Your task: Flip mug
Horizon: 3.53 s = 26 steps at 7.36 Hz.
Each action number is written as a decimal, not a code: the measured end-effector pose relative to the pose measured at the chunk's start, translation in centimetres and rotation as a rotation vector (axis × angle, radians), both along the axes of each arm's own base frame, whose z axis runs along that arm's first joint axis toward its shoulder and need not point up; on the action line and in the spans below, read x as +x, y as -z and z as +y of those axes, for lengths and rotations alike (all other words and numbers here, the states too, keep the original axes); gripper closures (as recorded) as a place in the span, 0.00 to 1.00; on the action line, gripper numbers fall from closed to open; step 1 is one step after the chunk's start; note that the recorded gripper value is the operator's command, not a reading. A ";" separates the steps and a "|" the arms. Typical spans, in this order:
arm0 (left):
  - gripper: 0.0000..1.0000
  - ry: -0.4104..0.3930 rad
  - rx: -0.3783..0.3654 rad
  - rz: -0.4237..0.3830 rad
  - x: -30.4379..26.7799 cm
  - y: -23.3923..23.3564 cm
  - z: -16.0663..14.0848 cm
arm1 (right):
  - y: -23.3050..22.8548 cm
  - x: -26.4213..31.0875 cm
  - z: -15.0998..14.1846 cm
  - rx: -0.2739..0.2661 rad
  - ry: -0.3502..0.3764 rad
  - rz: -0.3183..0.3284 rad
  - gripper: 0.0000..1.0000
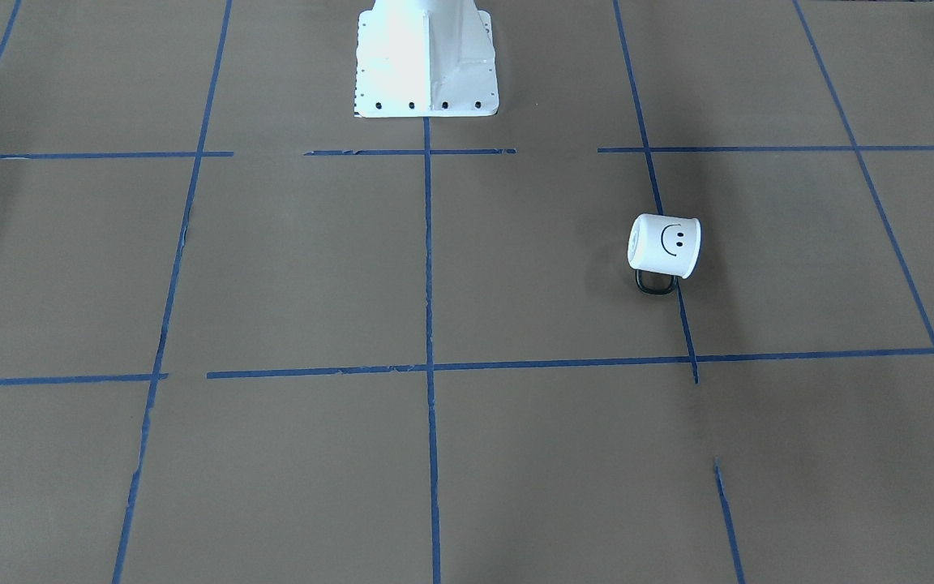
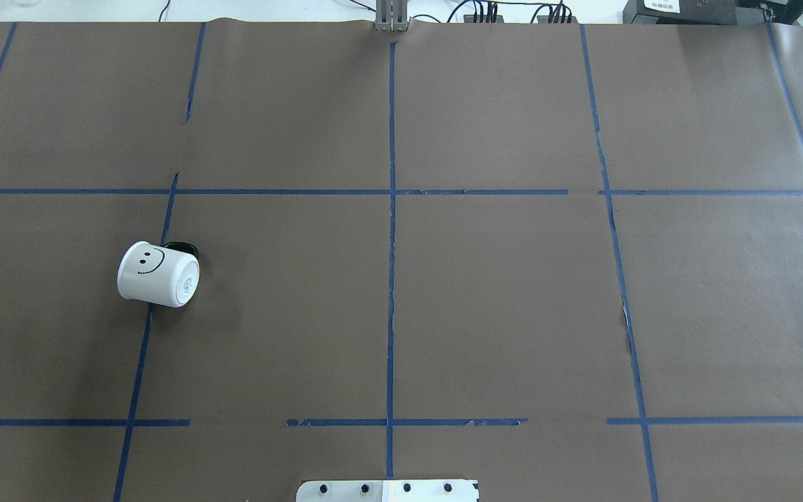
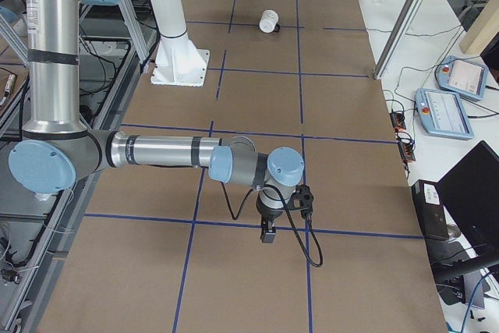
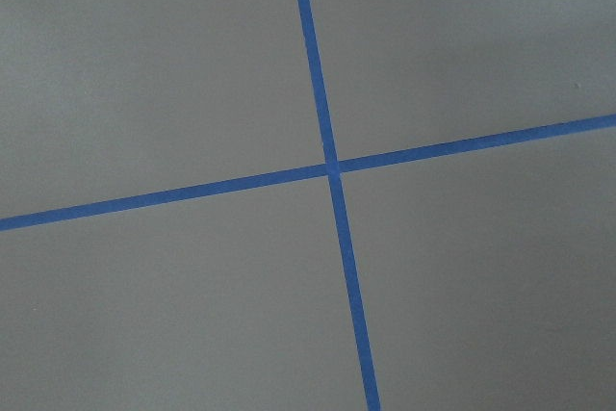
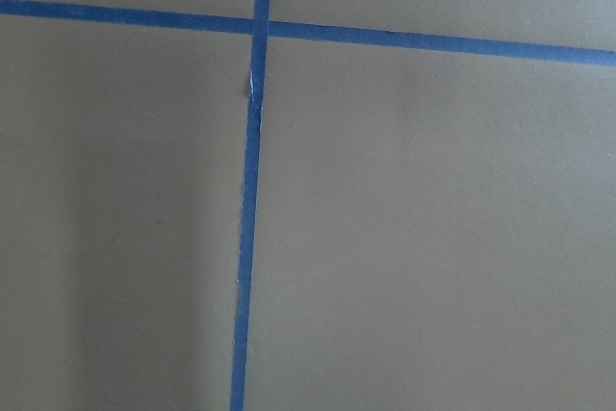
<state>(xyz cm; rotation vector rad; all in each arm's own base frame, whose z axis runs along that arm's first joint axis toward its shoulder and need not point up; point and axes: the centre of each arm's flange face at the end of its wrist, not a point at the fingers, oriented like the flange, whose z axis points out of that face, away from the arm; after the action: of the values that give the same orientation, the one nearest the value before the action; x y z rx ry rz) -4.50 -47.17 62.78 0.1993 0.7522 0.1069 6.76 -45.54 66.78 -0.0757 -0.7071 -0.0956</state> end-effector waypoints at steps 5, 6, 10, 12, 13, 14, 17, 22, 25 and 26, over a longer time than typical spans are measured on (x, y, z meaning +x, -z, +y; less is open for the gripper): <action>0.00 0.005 -0.017 -0.008 0.1 -0.7 -0.2 | 0.0 0.0 0.0 0.000 0.000 0.000 0.00; 0.00 0.001 -0.013 -0.009 0.3 -0.6 -0.2 | 0.0 0.0 0.0 0.000 0.000 0.000 0.00; 0.00 0.017 0.088 0.045 4.7 2.4 -1.5 | 0.0 0.0 0.0 0.000 0.000 0.000 0.00; 0.00 0.071 0.059 0.137 11.1 3.9 -1.3 | 0.0 0.0 0.0 0.000 0.000 0.000 0.00; 0.00 0.108 0.041 0.188 14.2 4.2 -0.8 | 0.0 0.0 0.0 0.000 0.000 0.000 0.00; 0.00 0.170 0.031 0.234 17.5 4.0 -0.2 | 0.0 0.0 0.0 0.000 0.000 0.000 0.00; 0.00 0.403 -0.019 0.345 26.6 3.4 2.5 | 0.0 0.0 0.0 0.000 0.000 0.000 0.00; 0.00 0.183 0.020 0.740 32.9 11.2 5.9 | 0.0 0.0 0.0 0.000 0.000 0.000 0.00; 0.19 0.036 0.073 0.861 35.1 10.3 6.4 | 0.0 0.0 0.0 0.000 0.000 0.000 0.00; 0.84 0.020 0.080 0.875 35.6 10.2 6.4 | 0.0 0.0 0.0 0.000 0.000 0.000 0.00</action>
<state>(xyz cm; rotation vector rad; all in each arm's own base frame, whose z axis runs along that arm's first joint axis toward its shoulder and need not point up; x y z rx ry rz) 31.12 -40.80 52.54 0.3353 1.6177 0.0252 6.76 -45.53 66.78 -0.0757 -0.7070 -0.0956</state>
